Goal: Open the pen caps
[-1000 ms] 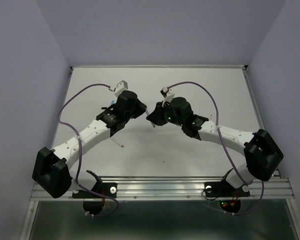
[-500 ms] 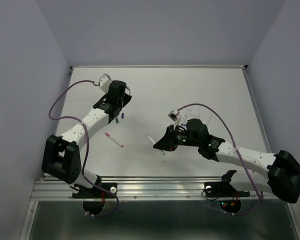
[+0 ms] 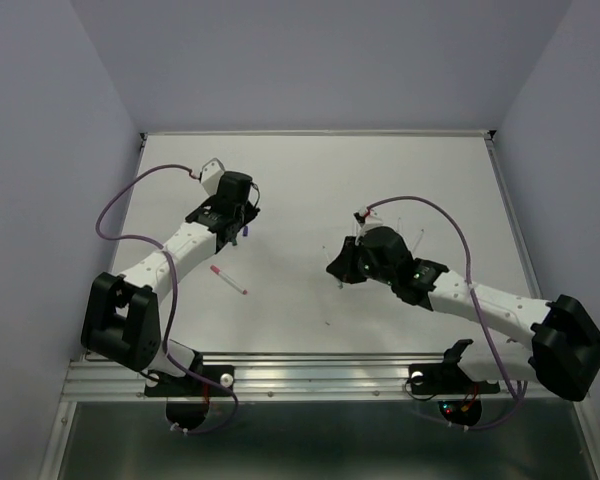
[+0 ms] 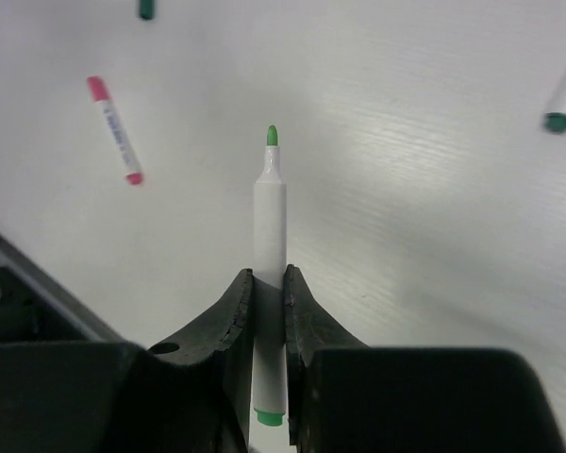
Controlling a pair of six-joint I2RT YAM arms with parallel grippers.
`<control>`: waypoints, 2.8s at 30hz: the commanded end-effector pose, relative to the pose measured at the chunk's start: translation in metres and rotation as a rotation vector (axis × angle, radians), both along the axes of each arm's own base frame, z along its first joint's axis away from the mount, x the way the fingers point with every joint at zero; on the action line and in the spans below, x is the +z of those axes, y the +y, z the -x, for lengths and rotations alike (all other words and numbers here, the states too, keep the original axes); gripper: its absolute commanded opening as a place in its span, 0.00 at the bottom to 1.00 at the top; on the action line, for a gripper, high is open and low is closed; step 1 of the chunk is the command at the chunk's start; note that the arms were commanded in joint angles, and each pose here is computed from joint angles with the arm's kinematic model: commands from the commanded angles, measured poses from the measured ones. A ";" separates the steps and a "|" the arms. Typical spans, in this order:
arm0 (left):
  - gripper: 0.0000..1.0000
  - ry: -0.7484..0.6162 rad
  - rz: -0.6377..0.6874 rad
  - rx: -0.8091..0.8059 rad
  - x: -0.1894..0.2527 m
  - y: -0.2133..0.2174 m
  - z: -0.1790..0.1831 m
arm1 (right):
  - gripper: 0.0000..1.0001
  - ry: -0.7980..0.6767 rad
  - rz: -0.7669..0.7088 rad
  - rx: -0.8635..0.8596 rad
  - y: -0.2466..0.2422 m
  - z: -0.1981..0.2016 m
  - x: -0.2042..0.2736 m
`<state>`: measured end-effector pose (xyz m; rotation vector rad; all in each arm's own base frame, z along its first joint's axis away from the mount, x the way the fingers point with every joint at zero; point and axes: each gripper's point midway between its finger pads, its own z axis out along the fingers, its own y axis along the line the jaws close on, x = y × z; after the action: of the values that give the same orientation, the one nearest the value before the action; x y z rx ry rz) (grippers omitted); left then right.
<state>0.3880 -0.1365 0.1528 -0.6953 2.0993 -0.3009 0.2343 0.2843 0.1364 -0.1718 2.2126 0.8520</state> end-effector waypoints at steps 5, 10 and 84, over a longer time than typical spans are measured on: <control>0.00 0.142 -0.154 -0.003 -0.042 0.032 0.033 | 0.01 -0.024 0.167 -0.275 -0.055 -0.064 -0.013; 0.00 0.218 -0.174 0.007 -0.070 0.043 0.028 | 0.01 -0.034 0.218 -0.354 -0.075 -0.084 -0.016; 0.99 0.323 -0.111 0.173 -0.075 0.094 0.112 | 1.00 -0.084 0.258 -0.225 -0.070 -0.125 -0.009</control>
<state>0.2942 -0.0590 0.0847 -0.8019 2.3286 -0.0275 0.3585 0.2106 0.1116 -0.0538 2.2644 0.3967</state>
